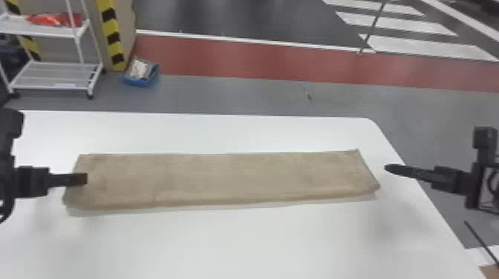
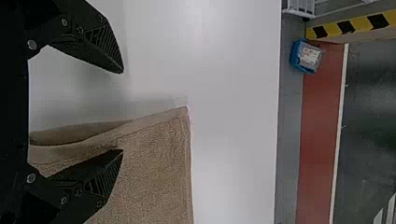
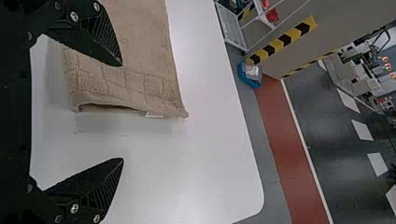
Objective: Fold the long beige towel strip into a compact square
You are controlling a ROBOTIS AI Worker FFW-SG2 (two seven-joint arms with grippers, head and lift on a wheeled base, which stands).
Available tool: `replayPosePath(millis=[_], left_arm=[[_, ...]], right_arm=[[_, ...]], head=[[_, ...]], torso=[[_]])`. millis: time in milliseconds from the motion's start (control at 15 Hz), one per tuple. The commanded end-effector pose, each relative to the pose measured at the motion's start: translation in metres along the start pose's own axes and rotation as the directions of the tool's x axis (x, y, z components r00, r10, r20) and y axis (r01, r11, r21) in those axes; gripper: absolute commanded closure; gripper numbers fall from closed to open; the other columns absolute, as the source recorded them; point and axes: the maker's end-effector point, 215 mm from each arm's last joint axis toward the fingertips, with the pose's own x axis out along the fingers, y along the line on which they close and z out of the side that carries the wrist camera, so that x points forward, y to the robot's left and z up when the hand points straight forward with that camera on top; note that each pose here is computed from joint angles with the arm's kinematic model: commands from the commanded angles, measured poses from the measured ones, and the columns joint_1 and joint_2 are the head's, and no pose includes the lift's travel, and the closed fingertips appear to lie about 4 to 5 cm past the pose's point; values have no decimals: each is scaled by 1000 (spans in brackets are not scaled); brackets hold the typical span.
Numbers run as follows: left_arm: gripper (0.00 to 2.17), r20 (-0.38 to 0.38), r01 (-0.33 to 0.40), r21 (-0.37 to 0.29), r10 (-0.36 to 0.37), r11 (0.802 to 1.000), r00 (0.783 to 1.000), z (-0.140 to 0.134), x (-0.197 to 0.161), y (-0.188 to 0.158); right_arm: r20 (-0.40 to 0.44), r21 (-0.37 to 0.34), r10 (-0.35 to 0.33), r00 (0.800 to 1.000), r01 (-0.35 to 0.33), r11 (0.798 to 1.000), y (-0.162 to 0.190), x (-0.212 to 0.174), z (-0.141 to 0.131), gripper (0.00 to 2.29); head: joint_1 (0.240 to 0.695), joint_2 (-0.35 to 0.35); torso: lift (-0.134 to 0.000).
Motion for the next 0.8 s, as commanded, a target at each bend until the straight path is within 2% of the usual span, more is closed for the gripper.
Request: replayPosePath(millis=[0, 200, 333, 733], left_arm=[[329, -2, 8, -5, -8, 1000, 1000, 0, 0, -2], [333, 1, 15, 0, -15, 1000, 1000, 3, 1, -5], [515, 0, 25, -1, -25, 1000, 1000, 4, 1, -8], [515, -21, 25, 8, -25, 1000, 999, 2, 4, -14]], right_arm=[[-3, 4, 0, 1000, 0, 1000, 0, -1, -2, 174], [-2, 6, 3, 1000, -3, 1000, 0, -1, -3, 178], [-2, 9, 4, 1000, -4, 1000, 0, -1, -3, 181], [0, 16, 3, 1000, -3, 1000, -2, -4, -6, 184]], head=[[695, -206], [695, -211], [695, -213], [695, -217]], torso=[[-124], [-124], [-124], [-124]])
